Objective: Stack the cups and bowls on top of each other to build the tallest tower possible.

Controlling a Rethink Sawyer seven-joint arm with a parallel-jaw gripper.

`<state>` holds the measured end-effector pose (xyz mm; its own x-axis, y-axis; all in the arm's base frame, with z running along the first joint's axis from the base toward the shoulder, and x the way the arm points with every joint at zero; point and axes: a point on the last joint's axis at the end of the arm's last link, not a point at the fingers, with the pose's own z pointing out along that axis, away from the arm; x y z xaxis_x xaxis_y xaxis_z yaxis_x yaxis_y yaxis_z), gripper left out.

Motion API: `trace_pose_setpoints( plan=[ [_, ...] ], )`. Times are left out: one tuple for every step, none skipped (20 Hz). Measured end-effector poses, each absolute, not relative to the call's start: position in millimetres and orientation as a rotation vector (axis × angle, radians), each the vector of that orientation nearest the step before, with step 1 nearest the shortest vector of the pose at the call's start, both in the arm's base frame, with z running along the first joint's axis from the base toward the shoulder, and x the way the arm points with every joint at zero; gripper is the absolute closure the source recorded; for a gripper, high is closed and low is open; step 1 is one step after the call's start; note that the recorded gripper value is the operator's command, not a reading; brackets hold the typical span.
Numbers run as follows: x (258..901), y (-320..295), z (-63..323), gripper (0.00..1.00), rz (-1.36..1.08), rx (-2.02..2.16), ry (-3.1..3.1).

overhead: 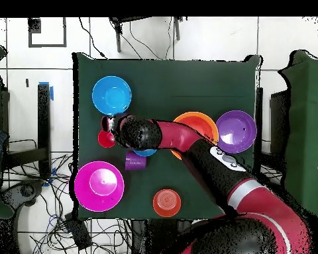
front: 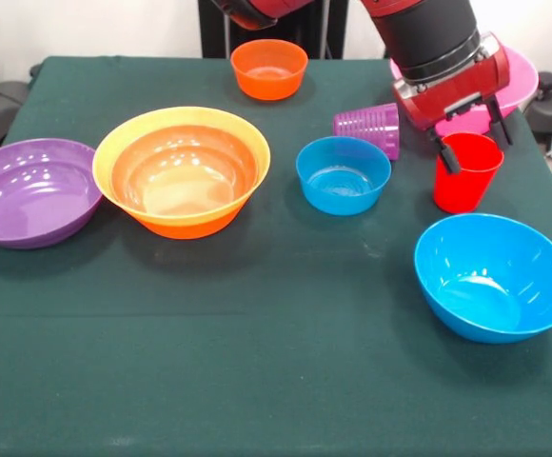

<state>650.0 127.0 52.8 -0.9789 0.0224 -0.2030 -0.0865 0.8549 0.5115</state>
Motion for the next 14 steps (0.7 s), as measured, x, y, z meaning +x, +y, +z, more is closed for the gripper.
trace_pose_setpoints(
  plan=[
    [646.6,128.2,52.1,0.00,0.799,-0.054,2.836],
    [642.9,129.6,51.5,0.00,0.805,-0.059,2.845],
    [641.3,130.2,51.2,0.00,0.807,-0.061,2.849],
    [637.4,131.5,50.1,0.00,0.811,-0.067,2.860],
    [635.9,132.0,49.5,0.00,0.812,-0.070,2.865],
    [633.5,132.7,48.1,0.00,0.810,-0.074,2.873],
    [632.6,132.9,47.3,0.00,0.808,-0.075,2.877],
    [629.6,134.4,44.3,0.00,0.797,-0.082,2.888],
    [628.6,135.0,43.5,0.00,0.794,-0.087,2.890],
    [627.5,135.6,42.5,0.00,0.790,-0.092,2.893],
    [626.3,136.2,41.5,0.00,0.785,-0.096,2.896],
    [624.1,137.2,39.8,0.00,0.776,-0.107,2.901],
    [621.6,137.9,37.8,0.00,0.763,-0.119,2.907],
    [619.3,138.3,36.1,0.00,0.750,-0.130,2.913]
  ],
)
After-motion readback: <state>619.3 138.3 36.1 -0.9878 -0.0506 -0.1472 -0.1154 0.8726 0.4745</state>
